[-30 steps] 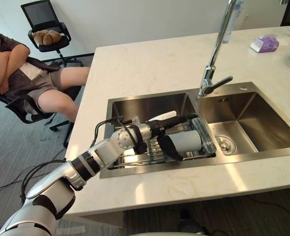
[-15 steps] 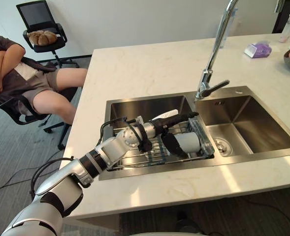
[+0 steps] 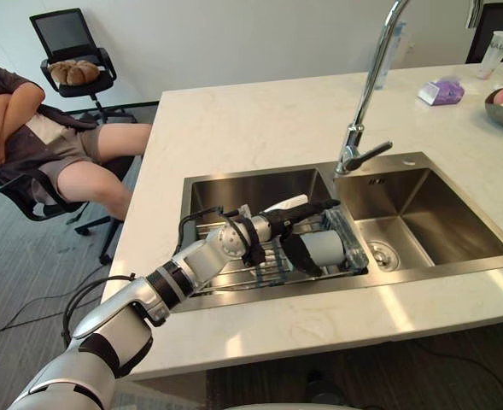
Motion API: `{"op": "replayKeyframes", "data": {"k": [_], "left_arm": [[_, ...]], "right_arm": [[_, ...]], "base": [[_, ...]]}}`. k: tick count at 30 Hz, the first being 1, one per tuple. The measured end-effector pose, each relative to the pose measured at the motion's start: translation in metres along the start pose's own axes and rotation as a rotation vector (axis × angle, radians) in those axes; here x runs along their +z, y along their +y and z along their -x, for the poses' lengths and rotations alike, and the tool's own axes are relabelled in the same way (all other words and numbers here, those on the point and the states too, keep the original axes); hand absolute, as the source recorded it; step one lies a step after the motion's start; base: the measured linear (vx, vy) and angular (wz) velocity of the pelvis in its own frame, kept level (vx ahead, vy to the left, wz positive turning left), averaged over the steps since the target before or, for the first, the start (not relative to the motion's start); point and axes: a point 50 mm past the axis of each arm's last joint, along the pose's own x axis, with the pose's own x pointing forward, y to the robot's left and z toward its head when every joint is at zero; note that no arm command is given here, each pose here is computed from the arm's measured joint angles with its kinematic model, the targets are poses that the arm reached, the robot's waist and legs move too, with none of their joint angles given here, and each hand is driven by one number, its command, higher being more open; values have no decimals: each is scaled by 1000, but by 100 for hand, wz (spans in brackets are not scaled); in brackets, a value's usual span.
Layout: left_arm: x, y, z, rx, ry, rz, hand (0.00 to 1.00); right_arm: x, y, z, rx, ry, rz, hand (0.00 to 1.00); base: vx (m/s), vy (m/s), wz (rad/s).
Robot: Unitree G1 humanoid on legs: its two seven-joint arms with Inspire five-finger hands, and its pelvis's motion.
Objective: Walk over to the sink, pick up the cup, carry it to the dishwasher, place the cup inside the dishwasher, then close the dishwasher door
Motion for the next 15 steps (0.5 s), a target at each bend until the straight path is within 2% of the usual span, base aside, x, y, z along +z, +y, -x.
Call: {"op": "replayKeyframes", "data": {"k": [15], "left_arm": [[-15,-2,-5,12,77,-5,100]], "right_arm": [[-1,-3,1,-7,5,52,100]], "base": [[-1,-2,-1]]}}
